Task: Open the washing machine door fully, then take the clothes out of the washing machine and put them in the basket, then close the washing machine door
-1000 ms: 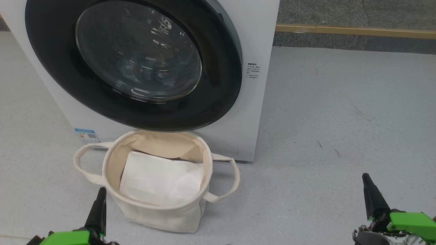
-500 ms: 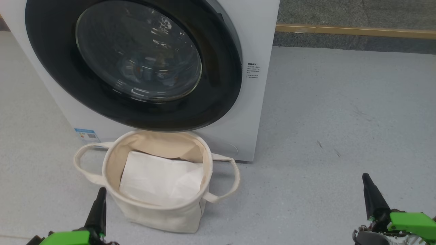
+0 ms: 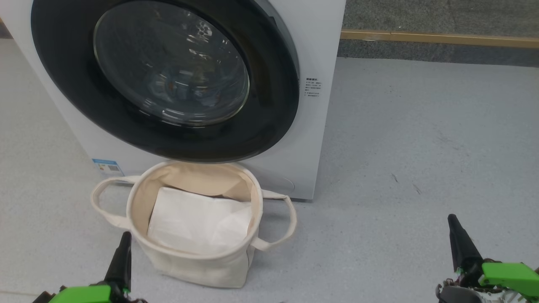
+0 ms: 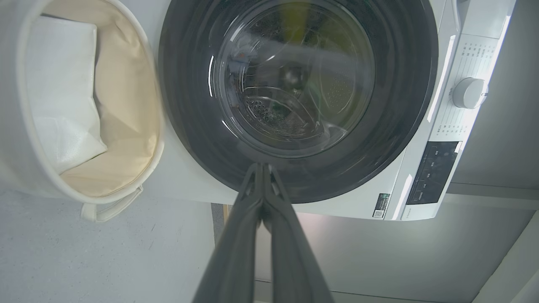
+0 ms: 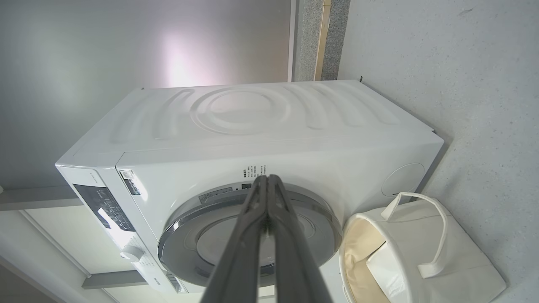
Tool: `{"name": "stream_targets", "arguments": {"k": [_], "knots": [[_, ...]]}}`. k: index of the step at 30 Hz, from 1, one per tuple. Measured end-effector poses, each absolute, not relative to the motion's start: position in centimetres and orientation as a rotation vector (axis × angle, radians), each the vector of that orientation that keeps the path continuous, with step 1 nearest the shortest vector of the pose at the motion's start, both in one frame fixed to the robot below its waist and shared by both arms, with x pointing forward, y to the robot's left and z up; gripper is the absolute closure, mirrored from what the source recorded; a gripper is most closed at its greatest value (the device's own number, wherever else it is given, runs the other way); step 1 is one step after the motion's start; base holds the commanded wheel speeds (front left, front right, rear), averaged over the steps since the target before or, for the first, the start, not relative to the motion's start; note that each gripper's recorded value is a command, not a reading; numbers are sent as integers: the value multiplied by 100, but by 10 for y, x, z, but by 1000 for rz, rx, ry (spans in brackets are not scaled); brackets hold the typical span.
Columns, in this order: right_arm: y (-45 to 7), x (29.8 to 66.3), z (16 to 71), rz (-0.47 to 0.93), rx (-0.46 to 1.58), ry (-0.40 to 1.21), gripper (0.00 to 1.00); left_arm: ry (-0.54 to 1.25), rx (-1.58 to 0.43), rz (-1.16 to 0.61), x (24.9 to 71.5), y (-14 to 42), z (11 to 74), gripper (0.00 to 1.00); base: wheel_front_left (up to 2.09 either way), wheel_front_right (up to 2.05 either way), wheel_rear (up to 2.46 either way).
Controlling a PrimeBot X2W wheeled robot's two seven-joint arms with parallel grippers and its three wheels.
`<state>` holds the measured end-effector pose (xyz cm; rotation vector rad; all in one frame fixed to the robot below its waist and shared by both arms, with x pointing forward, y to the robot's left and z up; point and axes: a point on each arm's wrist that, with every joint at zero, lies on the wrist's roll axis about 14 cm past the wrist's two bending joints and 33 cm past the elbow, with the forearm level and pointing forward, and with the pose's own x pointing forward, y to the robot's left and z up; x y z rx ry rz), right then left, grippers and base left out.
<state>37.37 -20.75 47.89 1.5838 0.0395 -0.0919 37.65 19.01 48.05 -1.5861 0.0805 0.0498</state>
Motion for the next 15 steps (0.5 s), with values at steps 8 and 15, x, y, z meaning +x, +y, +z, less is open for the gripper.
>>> {"name": "stream_targets", "arguments": {"k": [8,15], "knots": [[-207,374,479,-92,1584,39,100,81,-1586,50,376,190,481,100,0,0,0],[-207,374,479,-92,1584,39,100,80,-1586,50,376,190,481,100,0,0,0]]}}
